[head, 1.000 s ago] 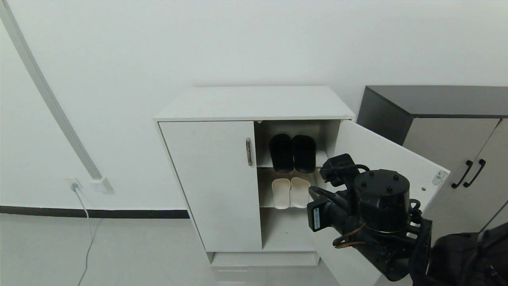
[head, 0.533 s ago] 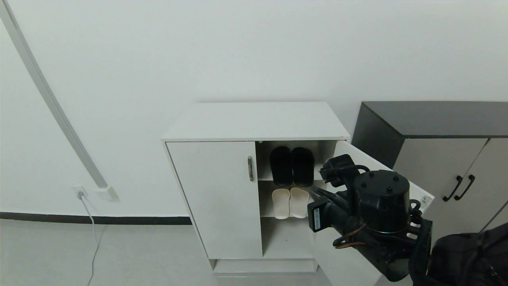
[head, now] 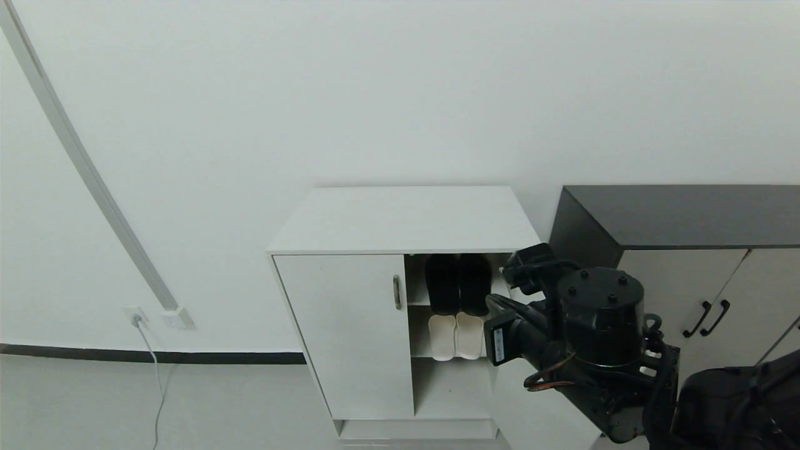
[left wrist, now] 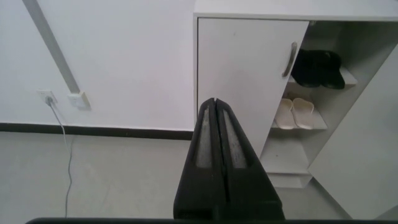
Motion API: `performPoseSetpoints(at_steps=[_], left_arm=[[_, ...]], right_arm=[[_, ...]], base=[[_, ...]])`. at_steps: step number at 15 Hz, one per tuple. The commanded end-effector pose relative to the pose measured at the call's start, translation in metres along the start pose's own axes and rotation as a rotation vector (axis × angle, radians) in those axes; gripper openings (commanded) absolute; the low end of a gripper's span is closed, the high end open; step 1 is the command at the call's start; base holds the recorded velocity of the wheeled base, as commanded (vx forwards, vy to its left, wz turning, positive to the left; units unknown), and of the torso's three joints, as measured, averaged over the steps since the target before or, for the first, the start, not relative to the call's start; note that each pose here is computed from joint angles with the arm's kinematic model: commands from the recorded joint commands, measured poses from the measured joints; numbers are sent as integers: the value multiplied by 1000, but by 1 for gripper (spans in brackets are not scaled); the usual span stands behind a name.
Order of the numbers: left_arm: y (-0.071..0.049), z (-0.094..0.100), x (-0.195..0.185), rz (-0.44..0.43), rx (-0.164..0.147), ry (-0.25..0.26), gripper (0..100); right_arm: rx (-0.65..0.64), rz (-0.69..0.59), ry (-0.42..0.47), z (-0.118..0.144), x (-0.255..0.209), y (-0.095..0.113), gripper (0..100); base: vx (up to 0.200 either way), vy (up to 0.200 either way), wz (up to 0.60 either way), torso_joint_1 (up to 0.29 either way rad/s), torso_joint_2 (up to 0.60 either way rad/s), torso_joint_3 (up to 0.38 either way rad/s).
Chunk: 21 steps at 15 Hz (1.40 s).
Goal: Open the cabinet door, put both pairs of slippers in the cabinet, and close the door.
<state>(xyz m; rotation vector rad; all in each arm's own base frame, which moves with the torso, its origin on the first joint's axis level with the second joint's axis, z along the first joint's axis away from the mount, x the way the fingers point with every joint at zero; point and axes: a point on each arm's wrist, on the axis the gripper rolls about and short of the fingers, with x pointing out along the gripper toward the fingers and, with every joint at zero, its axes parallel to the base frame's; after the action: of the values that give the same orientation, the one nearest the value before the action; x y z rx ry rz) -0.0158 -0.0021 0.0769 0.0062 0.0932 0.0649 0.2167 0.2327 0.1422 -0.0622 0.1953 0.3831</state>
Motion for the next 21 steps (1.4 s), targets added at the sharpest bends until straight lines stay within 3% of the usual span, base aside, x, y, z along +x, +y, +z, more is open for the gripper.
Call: performPoseSetpoints(at_steps=[1,17,21], left_arm=[[0,0,0,0,0,1,0],[0,0,0,-1,0,1,0],[0,0,0,-1,0,1,0]], right_arm=[[-12,0,9,-3,0,0,0],[-25,-15,27,-8,4,-3,0],[-24,-23,28,-8,6,-5,0]], base=[[0,0,0,232,-515,-286],[0,0,0,24,-54,-29],[0,0,-600,-1,2,2]])
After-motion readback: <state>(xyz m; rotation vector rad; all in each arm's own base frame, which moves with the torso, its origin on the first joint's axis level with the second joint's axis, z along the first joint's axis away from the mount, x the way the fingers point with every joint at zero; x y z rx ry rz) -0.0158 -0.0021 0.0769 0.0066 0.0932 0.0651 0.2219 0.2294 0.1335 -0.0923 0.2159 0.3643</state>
